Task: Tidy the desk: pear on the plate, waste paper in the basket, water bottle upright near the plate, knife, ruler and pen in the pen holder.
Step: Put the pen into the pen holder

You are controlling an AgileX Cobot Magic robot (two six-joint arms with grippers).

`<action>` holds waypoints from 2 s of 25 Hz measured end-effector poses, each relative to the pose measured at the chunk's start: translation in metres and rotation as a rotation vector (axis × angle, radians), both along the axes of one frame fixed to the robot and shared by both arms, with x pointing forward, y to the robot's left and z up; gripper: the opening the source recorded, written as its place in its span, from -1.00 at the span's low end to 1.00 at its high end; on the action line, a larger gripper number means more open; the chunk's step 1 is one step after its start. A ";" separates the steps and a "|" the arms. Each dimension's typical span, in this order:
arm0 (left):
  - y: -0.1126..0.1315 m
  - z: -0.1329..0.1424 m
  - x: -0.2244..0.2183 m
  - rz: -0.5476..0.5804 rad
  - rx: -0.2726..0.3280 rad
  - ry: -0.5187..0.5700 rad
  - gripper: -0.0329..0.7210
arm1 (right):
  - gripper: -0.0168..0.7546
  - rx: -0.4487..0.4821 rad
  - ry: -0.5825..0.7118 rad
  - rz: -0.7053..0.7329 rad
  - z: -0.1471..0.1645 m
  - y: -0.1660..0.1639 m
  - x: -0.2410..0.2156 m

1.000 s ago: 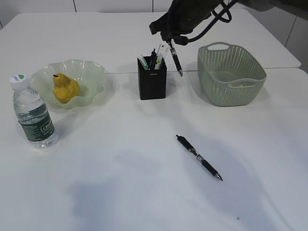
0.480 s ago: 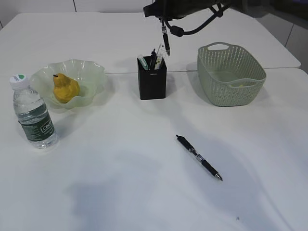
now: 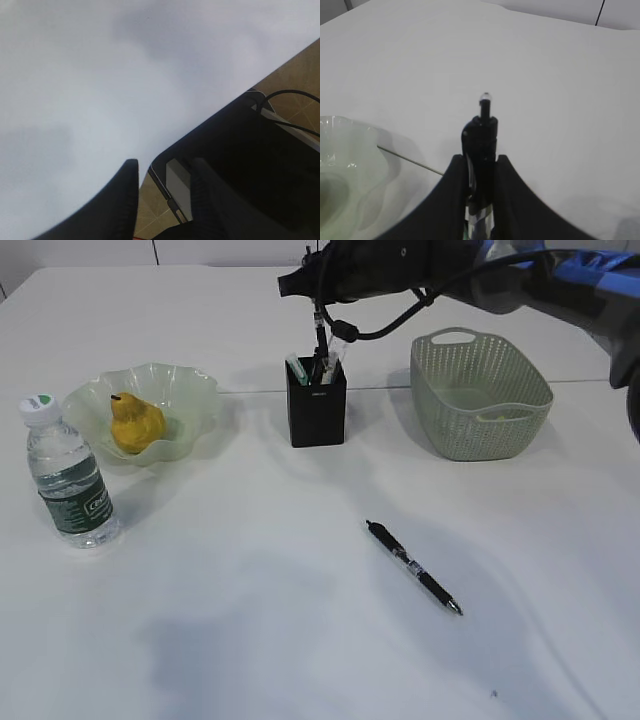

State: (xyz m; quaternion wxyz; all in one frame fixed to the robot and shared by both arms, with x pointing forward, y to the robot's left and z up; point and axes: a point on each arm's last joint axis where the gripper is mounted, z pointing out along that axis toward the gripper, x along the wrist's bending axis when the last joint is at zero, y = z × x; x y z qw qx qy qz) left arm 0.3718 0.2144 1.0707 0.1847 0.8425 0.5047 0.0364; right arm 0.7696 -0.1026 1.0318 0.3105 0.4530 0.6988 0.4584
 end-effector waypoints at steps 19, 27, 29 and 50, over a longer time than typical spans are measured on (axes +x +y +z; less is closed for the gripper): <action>-0.001 0.001 0.002 0.003 -0.012 -0.022 -0.28 | -0.66 0.000 0.046 -0.026 -0.051 -0.003 -0.005; -0.001 0.001 0.002 0.004 -0.016 -0.028 -0.28 | -0.67 0.005 0.059 -0.034 -0.060 -0.004 -0.007; -0.001 0.001 0.003 0.004 -0.016 -0.029 -0.28 | -0.67 0.002 0.077 -0.035 -0.066 -0.004 -0.008; -0.002 0.002 0.004 0.006 -0.025 -0.040 -0.28 | -0.07 0.003 0.083 -0.034 -0.066 -0.004 -0.008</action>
